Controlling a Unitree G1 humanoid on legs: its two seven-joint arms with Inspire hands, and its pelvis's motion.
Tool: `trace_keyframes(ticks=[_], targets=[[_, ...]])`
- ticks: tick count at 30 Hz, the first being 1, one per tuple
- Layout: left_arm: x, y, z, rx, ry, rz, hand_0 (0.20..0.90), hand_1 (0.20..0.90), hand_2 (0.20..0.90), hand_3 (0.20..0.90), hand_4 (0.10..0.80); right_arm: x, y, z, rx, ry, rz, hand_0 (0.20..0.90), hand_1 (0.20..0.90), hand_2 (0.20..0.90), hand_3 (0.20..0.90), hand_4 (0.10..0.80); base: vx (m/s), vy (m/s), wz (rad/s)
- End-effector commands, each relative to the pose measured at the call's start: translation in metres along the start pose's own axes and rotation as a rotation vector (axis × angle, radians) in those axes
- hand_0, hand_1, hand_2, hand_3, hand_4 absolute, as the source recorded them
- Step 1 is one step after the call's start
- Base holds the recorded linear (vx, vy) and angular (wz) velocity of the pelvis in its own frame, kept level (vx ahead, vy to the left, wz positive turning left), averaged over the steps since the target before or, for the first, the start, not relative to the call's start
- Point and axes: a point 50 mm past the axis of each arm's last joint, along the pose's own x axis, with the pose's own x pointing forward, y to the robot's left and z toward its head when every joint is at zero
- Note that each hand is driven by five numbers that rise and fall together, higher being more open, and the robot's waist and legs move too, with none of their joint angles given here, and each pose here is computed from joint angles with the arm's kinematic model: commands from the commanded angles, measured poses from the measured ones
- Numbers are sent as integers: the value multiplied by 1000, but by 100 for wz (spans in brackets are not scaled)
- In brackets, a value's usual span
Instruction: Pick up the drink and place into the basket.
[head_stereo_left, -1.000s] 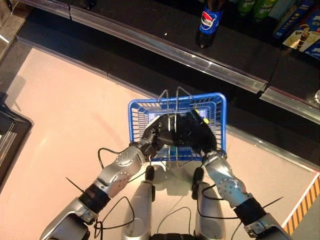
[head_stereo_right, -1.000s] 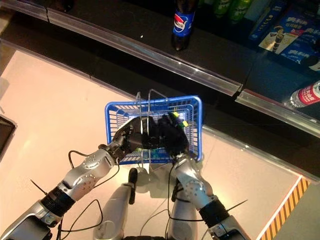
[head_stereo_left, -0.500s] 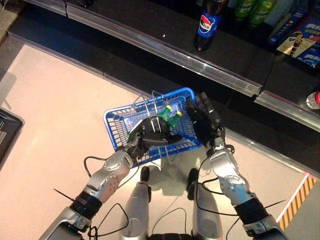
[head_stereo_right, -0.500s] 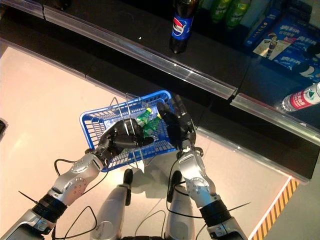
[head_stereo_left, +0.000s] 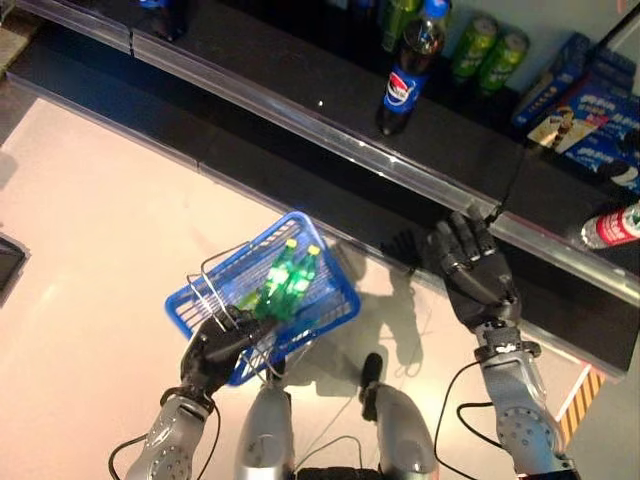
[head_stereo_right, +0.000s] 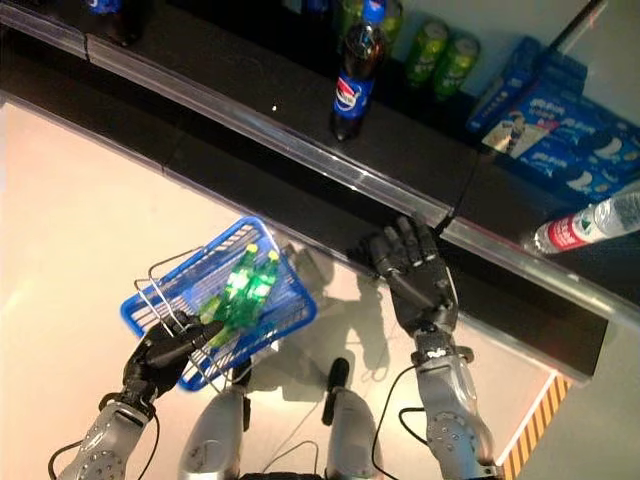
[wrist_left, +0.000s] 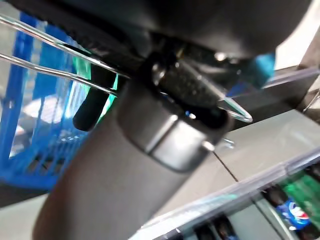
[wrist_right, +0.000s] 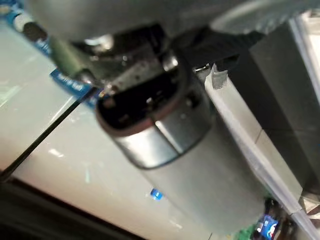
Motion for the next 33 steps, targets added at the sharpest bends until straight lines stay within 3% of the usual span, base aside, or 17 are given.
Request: trace_keyframes(ticks=[1, 16, 20, 22, 25, 33], targets=[[-13, -60, 101, 79, -557, -379, 300, 300, 300, 200, 100, -4, 2, 15, -94, -64, 56, 900, 900, 900, 900, 800, 42, -49, -6], [-8, 34, 14, 65, -155, 164, 300, 300, 300, 200, 100, -55, -77, -64, -301, 383, -304, 900, 900, 900, 900, 800, 18, -22, 2], [-20, 73, -45, 12, 55, 380, 300, 300, 300, 200, 100, -84, -111, -100, -484, 610, -448, 900, 900, 900, 900, 800, -8, -9, -5], [-22, 79, -59, -27, 106, 420, 300, 300, 300, 200, 100, -91, -118, -109, -520, 672, -465, 900, 900, 900, 900, 800, 0, 0, 0], [-35, 94, -92, -122, 231, 563, 300, 300, 300, 200, 100, -125, -139, -132, -548, 845, -516, 900, 900, 900, 900, 800, -36, 3, -5], [-61, 103, -132, -203, 411, 762, 300, 300, 300, 200, 100, -167, -148, -151, -718, 1045, -522, 900, 900, 900, 900, 800, -40, 13, 0]])
